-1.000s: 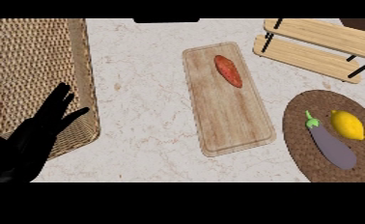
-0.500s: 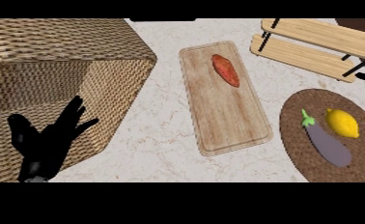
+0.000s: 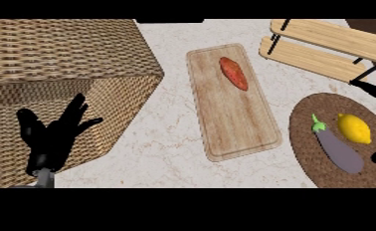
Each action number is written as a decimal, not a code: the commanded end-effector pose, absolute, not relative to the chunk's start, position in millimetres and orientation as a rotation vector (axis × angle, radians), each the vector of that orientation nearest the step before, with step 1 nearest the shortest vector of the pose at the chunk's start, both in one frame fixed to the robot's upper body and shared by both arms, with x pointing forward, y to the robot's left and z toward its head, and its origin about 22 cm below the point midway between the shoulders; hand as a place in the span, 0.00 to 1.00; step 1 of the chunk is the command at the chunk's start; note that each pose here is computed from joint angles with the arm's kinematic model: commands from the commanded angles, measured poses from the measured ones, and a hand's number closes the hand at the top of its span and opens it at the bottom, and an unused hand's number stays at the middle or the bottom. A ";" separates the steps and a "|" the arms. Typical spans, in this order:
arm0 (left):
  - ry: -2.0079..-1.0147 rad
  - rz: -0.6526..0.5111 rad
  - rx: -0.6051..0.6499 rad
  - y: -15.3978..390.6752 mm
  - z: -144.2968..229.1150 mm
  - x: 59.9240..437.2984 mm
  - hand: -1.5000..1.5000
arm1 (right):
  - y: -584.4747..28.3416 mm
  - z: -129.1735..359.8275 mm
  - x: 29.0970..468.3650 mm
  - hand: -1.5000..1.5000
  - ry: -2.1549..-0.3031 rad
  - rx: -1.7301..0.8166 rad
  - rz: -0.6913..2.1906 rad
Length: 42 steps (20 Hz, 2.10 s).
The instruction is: Pick the lemon from the placemat and place it in the tiered shelf
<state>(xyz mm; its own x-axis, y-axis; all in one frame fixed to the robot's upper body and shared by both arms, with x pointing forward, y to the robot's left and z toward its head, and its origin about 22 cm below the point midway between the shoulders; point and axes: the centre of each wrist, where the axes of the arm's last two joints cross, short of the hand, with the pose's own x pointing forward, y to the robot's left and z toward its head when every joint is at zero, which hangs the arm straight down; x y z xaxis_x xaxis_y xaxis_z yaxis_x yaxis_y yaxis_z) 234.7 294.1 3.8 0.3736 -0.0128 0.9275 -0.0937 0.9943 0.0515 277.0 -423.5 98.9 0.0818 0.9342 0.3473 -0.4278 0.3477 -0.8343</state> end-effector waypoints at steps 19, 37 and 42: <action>-1.122 0.037 0.089 287.3 -30.3 237.8 0.50 | -429.8 25.1 282.1 0.00 -1.046 -0.722 1.093; -1.102 0.065 0.094 285.2 -19.8 245.3 0.50 | -401.5 -1.1 288.1 1.00 -1.130 -0.523 1.330; -1.118 0.060 0.093 292.5 -23.4 239.7 0.50 | -295.4 -8.5 332.5 1.00 -1.006 -0.538 0.980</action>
